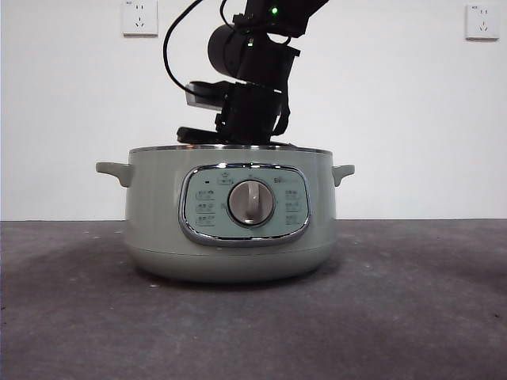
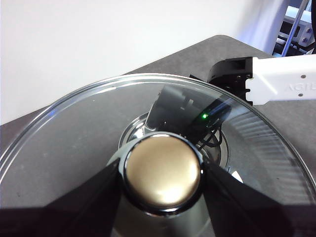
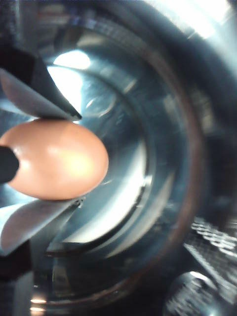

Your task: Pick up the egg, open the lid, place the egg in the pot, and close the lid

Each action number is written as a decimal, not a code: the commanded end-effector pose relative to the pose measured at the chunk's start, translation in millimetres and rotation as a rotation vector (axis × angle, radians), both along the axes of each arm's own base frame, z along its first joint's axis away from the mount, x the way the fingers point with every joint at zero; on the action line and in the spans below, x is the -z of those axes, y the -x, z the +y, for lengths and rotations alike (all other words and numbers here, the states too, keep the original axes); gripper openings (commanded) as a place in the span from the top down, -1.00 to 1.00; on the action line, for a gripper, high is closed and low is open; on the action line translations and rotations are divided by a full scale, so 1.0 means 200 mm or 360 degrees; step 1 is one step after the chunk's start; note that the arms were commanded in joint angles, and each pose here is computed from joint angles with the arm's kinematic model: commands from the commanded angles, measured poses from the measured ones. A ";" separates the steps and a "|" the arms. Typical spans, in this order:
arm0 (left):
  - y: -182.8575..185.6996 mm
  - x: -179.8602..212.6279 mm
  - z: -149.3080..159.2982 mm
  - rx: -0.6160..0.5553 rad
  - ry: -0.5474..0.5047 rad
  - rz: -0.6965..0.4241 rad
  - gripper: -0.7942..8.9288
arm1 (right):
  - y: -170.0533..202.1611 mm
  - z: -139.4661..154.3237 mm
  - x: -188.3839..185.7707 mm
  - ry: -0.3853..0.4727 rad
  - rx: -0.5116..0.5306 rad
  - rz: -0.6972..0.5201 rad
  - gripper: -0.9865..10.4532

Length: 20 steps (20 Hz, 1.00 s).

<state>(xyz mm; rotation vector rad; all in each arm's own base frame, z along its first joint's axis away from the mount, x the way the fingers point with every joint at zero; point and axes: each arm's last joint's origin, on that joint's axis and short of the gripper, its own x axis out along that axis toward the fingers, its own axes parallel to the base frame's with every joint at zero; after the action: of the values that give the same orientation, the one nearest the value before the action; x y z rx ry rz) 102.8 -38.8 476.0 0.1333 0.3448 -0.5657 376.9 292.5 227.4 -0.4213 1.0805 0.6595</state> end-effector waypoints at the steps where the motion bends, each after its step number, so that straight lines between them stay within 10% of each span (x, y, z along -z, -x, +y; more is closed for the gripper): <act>1: 0.02 -0.03 0.01 0.0005 0.0036 -0.0092 0.85 | -0.01 0.02 0.04 0.0023 -0.0023 0.0009 0.86; 12: 0.02 -0.02 0.01 0.0008 0.0019 -0.0057 0.85 | 0.02 0.00 0.08 0.0112 -0.0023 0.0128 0.85; 17: 0.02 -0.02 0.01 0.0008 0.0019 -0.0055 0.85 | 0.01 0.00 0.07 0.0091 -0.0009 0.0120 0.13; 20: 0.02 -0.02 0.01 0.0008 0.0018 -0.0053 0.85 | 0.00 0.01 -0.05 0.0046 0.0005 0.0069 0.10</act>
<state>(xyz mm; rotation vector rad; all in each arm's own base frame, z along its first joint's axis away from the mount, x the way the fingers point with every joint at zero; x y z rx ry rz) 102.3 -38.6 473.5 0.1340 0.3729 -0.5666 375.0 291.0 243.2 -0.4335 1.1256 0.6518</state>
